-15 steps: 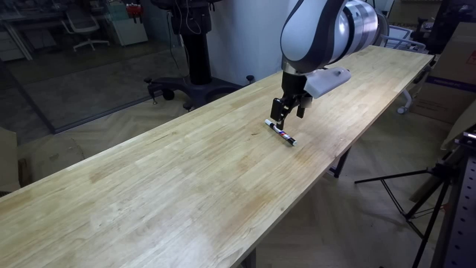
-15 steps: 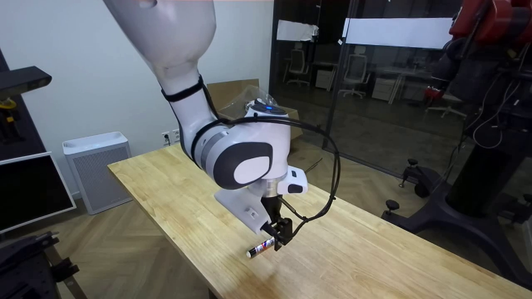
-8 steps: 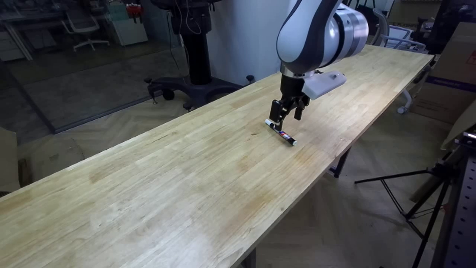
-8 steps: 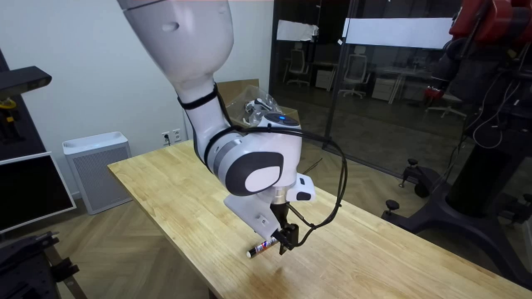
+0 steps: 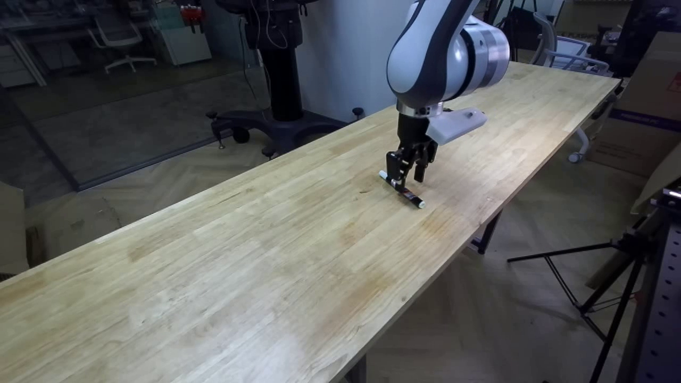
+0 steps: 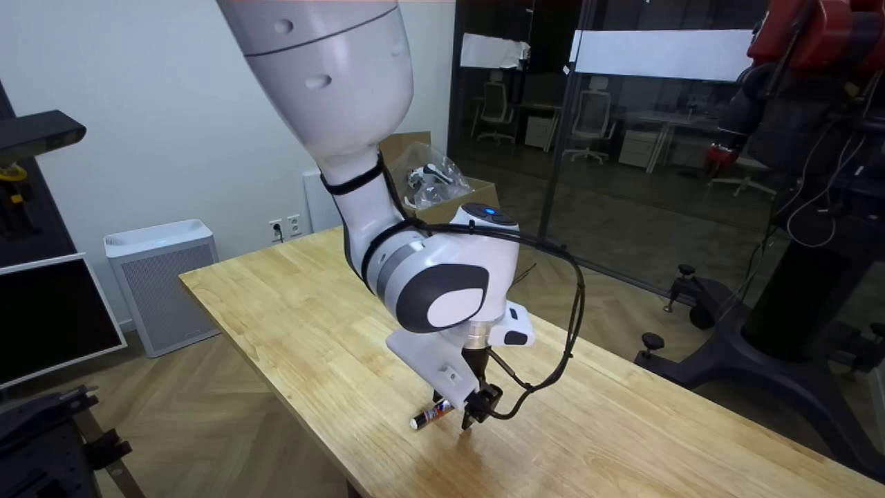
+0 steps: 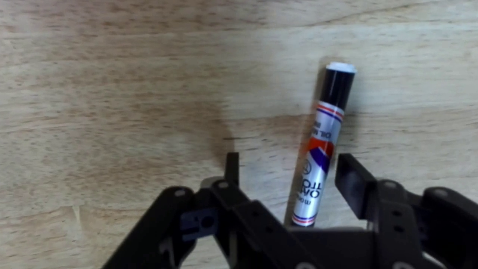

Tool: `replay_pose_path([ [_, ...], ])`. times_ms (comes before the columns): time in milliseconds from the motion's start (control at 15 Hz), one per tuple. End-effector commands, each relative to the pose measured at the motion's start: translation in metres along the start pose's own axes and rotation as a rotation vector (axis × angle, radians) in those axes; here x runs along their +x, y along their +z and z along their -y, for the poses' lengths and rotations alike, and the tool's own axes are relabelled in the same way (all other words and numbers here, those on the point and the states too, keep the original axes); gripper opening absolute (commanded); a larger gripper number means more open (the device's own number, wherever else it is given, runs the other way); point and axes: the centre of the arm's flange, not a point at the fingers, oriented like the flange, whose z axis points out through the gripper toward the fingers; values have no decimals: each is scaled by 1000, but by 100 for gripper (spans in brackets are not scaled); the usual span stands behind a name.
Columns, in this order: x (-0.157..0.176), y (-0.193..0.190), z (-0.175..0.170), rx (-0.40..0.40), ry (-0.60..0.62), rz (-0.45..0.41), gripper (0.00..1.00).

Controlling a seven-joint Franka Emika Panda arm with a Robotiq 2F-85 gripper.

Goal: Move the marker to the left

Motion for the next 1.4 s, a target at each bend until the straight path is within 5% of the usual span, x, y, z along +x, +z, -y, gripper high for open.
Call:
replay_pose_path([
  [0, 16, 4, -3, 13, 4, 18, 37],
  [400, 19, 1, 0, 9, 1, 33, 1],
  [1000, 55, -20, 35, -120, -220, 192, 4],
  [1333, 98, -36, 73, -145, -241, 68, 4],
])
